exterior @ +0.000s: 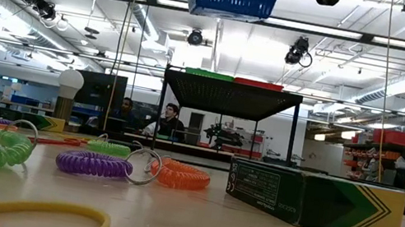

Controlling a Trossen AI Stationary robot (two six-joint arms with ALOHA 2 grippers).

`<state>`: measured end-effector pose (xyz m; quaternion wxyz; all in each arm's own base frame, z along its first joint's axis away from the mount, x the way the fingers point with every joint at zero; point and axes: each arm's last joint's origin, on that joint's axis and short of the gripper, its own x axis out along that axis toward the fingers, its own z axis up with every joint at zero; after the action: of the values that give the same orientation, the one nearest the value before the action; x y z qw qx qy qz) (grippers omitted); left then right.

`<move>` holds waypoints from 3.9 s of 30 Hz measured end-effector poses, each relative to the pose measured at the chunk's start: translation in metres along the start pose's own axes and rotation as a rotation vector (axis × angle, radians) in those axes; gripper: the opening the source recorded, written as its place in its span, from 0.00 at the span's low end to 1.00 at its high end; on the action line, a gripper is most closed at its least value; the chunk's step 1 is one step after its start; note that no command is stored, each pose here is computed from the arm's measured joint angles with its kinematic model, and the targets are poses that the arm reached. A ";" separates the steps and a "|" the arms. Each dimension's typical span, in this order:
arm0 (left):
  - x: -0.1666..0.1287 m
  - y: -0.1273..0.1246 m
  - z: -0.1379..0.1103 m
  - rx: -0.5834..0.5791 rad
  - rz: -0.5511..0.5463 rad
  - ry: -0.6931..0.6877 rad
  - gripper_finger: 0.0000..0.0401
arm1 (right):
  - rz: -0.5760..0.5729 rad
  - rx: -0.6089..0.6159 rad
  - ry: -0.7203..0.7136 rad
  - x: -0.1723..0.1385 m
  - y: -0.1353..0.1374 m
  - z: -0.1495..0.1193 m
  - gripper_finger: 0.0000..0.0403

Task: Pick & Place Office Desk Supplies
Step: Put the blue bin on the shelf

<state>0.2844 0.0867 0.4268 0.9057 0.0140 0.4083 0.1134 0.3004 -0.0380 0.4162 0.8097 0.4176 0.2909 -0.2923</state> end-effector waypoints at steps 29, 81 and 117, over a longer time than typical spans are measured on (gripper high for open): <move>-0.043 0.017 -0.090 -0.088 -0.141 -0.457 0.19 | -0.109 0.157 0.063 0.032 -0.022 -0.020 0.02; -0.032 0.010 -0.132 -0.198 -0.022 -0.601 0.13 | -0.207 0.102 0.031 0.051 -0.070 -0.003 0.33; -0.030 0.011 -0.132 -0.217 0.012 -0.589 0.13 | -0.246 -0.393 0.115 0.087 -0.032 -0.052 0.03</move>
<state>0.1648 0.0821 0.3624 0.9805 -0.0481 0.1140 0.1529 0.3233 -0.0293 0.3124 0.8157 0.2294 0.4366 -0.3024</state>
